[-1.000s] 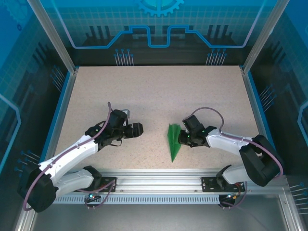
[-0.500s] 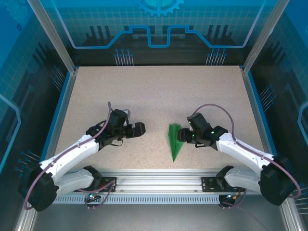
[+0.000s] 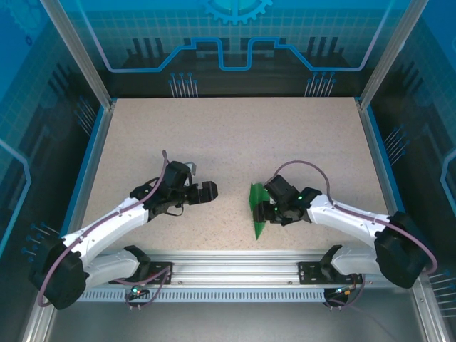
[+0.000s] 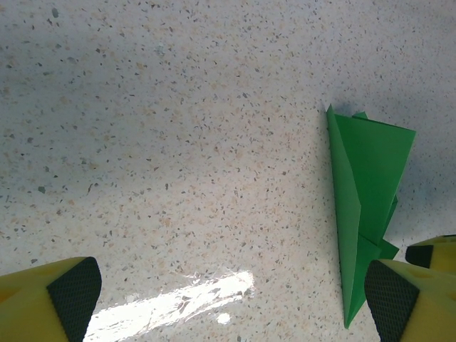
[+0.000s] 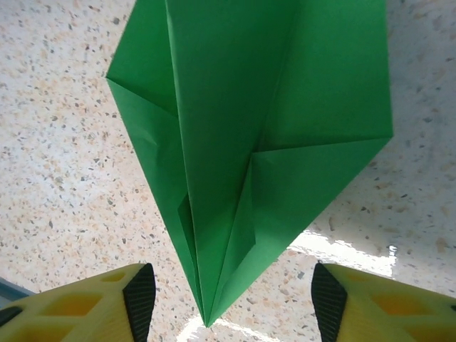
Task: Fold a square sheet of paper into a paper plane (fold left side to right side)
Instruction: Pick up the paper plane at the center of the table, then place the paper plane at the center of the table.
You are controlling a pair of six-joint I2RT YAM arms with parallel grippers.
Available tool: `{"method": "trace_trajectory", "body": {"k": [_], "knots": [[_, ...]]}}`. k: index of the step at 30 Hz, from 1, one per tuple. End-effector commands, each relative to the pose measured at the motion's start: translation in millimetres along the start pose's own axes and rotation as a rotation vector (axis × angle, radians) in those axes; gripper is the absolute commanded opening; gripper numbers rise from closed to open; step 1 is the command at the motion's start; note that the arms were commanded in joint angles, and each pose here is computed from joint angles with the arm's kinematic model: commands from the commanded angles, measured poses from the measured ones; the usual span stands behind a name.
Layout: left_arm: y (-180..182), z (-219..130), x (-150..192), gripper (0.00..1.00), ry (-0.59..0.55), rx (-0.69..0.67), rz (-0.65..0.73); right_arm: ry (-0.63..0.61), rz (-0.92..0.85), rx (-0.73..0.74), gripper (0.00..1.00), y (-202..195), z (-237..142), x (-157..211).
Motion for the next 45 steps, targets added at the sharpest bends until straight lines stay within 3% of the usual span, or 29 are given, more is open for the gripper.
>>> {"method": "trace_trajectory", "body": {"k": [1,14,23,34,40,45], "knots": [[0,2,1,0.99,0.008,0.014,0.007,0.012,-0.022,-0.016,0.59,16,0,-3],[0,0,1,0.99,0.014,0.008,0.019,0.047,-0.041,0.115,0.37,16,22,-5],[-1,-4,-1,0.99,0.013,-0.002,0.027,0.047,-0.051,0.166,0.07,17,24,-14],[-6,-18,-4,0.99,-0.006,0.012,0.049,-0.017,0.029,0.172,0.06,35,0,-117],[-2,-21,0,0.99,0.003,0.002,0.059,0.002,0.021,0.268,0.05,37,13,-179],[1,-21,2,0.99,0.006,-0.009,0.065,0.044,0.009,0.322,0.05,36,30,-207]]}}
Point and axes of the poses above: each hand's point on the last joint's axis, 136 mm out from that joint toward the fingers, its own z axis out along the fingers, its own y axis along the line the jaws close on, x = y × z, the point moved 4 cm from there along -z, back along the fingers, and after that the axes turned 8 degrees about z, right-handed, at the moved point
